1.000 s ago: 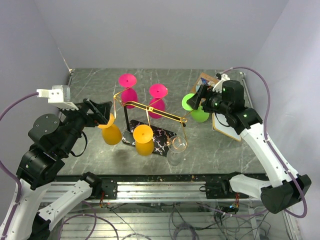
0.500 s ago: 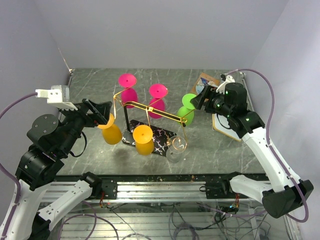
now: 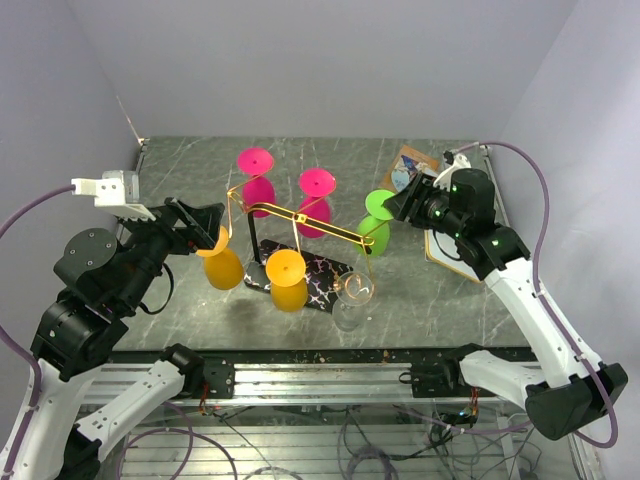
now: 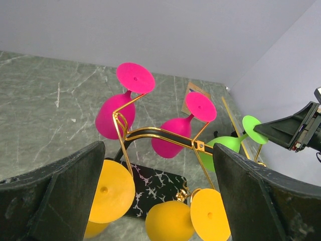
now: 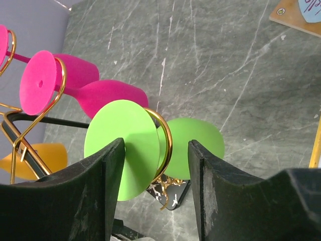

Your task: Take the wine glass off the wine glass rack

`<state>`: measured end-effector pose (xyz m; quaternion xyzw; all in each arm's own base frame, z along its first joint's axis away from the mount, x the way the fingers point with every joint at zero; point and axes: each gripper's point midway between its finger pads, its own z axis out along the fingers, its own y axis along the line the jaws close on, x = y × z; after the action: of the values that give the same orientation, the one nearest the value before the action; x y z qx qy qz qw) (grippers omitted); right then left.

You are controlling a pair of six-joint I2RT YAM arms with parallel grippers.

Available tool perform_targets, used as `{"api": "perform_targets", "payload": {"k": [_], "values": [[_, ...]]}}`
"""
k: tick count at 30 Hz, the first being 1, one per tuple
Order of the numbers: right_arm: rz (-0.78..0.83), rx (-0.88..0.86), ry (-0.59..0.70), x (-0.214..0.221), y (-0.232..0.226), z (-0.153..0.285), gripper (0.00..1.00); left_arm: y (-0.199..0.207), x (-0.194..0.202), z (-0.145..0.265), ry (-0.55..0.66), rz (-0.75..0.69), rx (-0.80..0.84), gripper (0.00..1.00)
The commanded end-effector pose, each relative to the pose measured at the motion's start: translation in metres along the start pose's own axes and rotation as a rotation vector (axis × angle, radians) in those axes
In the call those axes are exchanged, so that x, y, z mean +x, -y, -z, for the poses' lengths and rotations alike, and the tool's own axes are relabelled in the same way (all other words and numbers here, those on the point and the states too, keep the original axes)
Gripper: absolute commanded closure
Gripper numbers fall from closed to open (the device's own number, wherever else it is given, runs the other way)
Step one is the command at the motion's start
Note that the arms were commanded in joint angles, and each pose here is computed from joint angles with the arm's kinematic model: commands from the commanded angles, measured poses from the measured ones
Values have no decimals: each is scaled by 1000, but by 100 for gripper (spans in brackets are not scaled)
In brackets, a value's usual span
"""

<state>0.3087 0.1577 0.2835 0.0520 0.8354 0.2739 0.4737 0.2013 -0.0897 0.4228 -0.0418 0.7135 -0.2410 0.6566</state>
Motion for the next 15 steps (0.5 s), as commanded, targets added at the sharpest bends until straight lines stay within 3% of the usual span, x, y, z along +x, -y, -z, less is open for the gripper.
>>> {"api": "perform_targets", "payload": {"k": [1, 8, 15], "values": [[-10, 39, -5, 6, 11, 3, 49, 4, -7, 2, 9, 11, 12, 2], [-10, 54, -1, 6, 15, 4, 63, 5, -9, 2, 12, 11, 16, 1], [-5, 79, -1, 5, 19, 7, 63, 7, -8, -1, 4, 13, 17, 1]]}}
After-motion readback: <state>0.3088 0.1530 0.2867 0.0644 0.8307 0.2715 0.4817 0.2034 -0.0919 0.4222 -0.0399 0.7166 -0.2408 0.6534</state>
